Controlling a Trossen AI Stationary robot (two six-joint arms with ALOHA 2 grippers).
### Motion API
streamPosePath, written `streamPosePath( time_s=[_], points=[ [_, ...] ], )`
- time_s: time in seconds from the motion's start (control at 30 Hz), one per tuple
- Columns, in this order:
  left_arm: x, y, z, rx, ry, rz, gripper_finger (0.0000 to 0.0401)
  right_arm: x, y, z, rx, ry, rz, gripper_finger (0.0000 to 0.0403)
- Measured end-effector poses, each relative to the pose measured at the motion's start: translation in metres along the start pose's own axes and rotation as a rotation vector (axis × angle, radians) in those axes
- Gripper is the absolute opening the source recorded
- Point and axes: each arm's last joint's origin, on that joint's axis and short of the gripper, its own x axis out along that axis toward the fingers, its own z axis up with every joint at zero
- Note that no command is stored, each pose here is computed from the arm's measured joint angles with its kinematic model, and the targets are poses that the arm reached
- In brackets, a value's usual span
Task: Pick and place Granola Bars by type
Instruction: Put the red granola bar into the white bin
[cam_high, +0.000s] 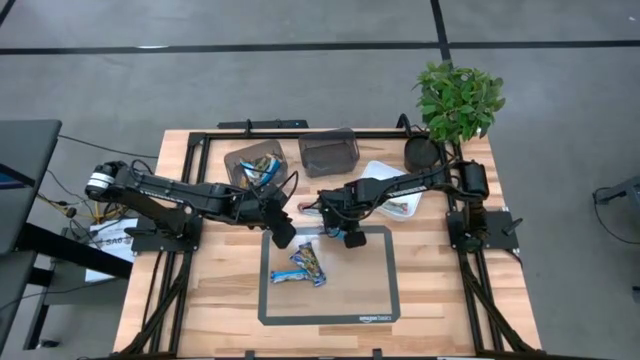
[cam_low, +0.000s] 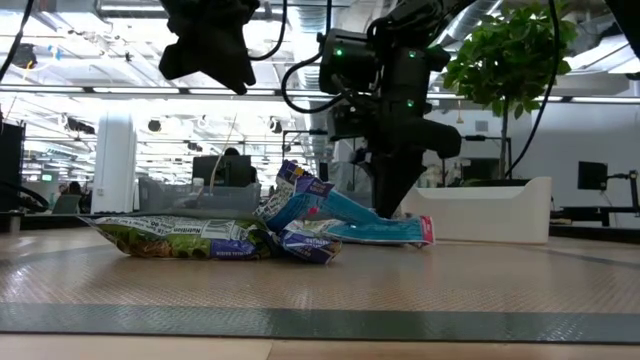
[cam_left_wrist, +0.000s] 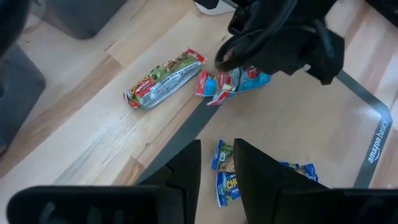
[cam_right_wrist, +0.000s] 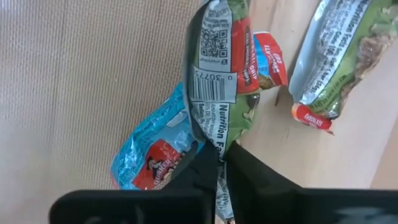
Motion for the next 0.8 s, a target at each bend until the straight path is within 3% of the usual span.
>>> streamPosePath(
  time_s=[0.2, 0.47, 0.63, 0.8],
  points=[
    [0.0, -0.005, 0.005, 0.059, -0.044, -0.055, 0.0086, -0.017, -0.009, -0.003, 0.135, -0.069, 0.07, 0.0014],
    [0.0, -0.007, 0.006, 0.111, -0.047, -0.088, 0.0086, -0.095, -0.017, -0.019, 0.258, -0.237, 0.021, 0.0005],
    [-0.002, -0.015, 0.013, 0.23, -0.107, -0.19, 0.0086, -0.136, -0.026, -0.049, 0.448, -0.23, -0.077, 0.0003],
    [-0.002, -0.016, 0.025, 0.336, -0.204, -0.222, 0.0086, -0.15, -0.031, -0.074, 0.652, -0.128, -0.127, 0.0002]
  ],
)
